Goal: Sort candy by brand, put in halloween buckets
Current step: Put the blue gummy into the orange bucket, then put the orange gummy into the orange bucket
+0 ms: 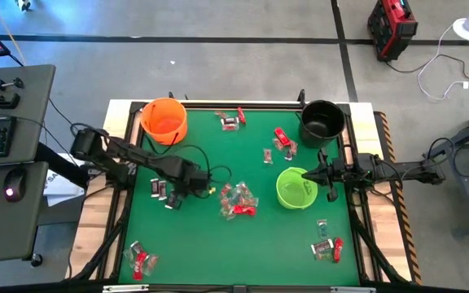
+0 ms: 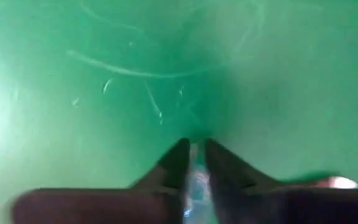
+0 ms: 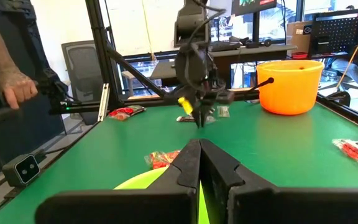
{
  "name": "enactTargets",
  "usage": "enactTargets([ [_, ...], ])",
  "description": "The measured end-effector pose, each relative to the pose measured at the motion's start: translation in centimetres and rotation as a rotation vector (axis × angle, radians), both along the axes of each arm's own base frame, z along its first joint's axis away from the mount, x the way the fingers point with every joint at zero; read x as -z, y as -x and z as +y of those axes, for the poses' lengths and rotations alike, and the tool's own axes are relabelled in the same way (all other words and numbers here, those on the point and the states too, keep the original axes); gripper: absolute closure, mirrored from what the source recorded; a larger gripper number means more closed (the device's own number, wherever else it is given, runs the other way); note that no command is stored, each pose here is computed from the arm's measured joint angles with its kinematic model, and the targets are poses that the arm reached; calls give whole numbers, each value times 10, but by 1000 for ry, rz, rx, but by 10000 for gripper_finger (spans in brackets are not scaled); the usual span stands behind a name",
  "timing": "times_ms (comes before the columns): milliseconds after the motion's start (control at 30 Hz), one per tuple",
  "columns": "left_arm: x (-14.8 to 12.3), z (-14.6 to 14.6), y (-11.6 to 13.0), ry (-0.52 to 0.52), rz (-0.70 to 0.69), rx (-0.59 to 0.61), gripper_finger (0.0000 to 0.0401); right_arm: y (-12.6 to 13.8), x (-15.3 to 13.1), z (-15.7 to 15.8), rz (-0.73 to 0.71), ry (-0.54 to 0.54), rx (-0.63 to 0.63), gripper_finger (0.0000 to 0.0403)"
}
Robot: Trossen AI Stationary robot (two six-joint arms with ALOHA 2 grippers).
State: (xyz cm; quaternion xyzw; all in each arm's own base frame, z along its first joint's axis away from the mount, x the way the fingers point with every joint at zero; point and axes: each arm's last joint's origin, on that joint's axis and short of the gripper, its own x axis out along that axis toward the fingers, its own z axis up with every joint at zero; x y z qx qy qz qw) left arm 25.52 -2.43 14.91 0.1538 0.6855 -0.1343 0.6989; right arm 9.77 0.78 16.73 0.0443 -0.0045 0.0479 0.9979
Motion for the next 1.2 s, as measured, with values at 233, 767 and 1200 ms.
enactTargets([
  [233, -79, 27, 11, 34, -268, -135, 394, 0, 0, 0, 0, 0, 0, 402],
  [767, -151, 164, 85, -323, -553, -902, 400, 0, 0, 0, 0, 0, 0, 402],
  [1200, -117, 200, 81, -295, -352, -1039, 276, 0, 0, 0, 0, 0, 0, 402],
])
